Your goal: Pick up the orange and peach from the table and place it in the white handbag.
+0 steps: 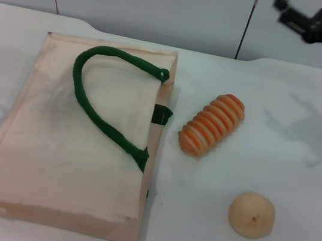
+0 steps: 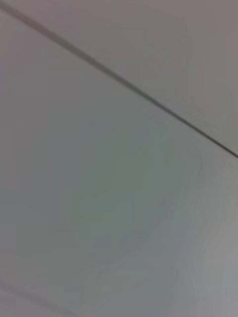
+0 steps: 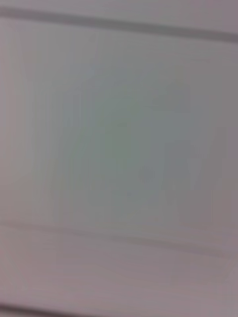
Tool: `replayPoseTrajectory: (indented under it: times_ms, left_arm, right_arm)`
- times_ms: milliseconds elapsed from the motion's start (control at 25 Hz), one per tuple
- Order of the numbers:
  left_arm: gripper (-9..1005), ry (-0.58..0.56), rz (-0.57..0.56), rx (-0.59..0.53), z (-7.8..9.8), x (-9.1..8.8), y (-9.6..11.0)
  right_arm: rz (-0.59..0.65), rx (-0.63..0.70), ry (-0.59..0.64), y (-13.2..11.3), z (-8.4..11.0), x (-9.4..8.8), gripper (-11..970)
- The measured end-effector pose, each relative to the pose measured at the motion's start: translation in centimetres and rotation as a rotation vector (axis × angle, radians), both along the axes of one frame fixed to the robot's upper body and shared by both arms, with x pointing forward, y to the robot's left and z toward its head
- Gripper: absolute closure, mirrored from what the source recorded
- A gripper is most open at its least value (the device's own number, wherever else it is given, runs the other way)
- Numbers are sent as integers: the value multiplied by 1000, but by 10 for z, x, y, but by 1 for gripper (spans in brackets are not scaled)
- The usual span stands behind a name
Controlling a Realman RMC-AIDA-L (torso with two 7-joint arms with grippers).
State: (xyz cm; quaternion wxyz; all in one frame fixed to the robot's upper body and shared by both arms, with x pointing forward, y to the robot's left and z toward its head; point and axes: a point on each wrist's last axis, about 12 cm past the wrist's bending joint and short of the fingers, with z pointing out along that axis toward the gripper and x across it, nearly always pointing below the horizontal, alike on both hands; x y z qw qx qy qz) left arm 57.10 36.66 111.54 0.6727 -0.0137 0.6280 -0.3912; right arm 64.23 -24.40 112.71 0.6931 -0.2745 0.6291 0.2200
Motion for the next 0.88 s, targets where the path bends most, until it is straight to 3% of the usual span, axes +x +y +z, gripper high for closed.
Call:
replayPoseTrajectory:
  times_ms: [200,400,520,880]
  left_arm:
    - [195,-27,172,184,-24,3,-15]
    - [176,-43,321,334,-44,2,-31]
    - [176,-56,431,405,-54,-1,-38]
    - [176,-43,514,437,-61,-5,-42]
  right_arm:
    - [-206,100,-79,-21,-13,-12,77]
    - [-400,159,-110,-38,-27,-25,77]
    - [-539,176,-58,-52,-42,-32,77]
    - [-683,165,90,-66,-65,-37,77]
